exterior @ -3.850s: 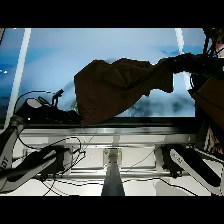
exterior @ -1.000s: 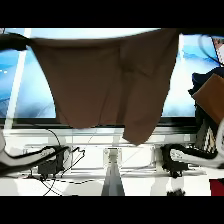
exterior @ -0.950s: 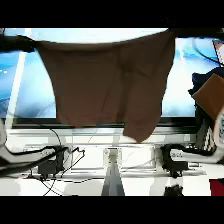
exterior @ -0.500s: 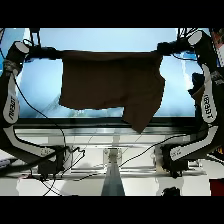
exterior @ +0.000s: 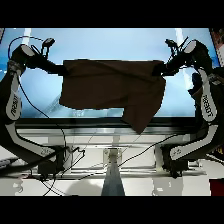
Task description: Fold the clothes and pants, and hang the long-sleeved shirts on hangers.
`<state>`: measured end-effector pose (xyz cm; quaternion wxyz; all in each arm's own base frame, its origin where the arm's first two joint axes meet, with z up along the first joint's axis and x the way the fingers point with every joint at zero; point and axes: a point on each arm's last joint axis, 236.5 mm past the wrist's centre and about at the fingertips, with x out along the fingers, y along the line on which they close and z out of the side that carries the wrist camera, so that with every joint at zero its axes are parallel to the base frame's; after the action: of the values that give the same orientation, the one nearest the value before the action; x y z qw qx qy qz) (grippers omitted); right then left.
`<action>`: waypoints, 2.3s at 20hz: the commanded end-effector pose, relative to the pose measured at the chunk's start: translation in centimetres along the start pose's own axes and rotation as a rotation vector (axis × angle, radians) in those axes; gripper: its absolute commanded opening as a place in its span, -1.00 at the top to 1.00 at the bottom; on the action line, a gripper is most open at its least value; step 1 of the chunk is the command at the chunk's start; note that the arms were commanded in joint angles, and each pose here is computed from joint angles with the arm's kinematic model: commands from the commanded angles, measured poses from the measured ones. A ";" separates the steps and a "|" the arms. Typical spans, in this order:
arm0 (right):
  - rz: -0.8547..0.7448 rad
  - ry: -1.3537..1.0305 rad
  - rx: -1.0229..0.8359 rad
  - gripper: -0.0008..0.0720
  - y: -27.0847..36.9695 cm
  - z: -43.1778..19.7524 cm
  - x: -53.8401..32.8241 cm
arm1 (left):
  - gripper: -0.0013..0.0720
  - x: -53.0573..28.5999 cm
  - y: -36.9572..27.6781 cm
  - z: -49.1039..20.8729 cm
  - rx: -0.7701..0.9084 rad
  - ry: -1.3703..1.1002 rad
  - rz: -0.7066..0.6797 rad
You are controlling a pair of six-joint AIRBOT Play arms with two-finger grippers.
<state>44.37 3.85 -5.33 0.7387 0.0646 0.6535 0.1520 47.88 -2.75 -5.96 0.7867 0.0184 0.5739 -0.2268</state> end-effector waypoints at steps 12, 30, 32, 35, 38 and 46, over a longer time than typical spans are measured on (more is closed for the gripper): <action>-0.103 0.106 0.066 -0.40 -2.1 -14.5 -4.7 | -0.32 -14.6 -2.6 -6.5 -0.244 -0.091 -0.090; 0.231 0.186 0.441 0.45 6.0 -26.4 5.6 | -0.32 -10.1 -1.5 -14.3 -0.444 -0.041 -0.154; 0.277 0.157 0.400 0.55 6.9 -25.7 5.5 | -0.32 -9.2 -1.4 -14.7 -0.460 -0.016 -0.174; 0.394 0.032 0.328 0.94 9.1 -22.8 4.5 | -0.32 -7.7 -1.2 -15.4 -0.486 0.024 -0.205; 0.445 -0.062 0.290 0.94 10.1 -20.8 3.4 | -0.32 -6.5 -1.1 -16.0 -0.508 0.059 -0.232; 0.419 -0.110 0.281 0.94 9.6 -20.0 3.1 | -0.32 -3.6 -2.9 -18.8 -0.326 0.085 -0.308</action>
<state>23.34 11.73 -8.44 0.7049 0.3068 0.6064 0.2030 29.70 1.98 -7.26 0.7067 -0.2104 0.6413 -0.2123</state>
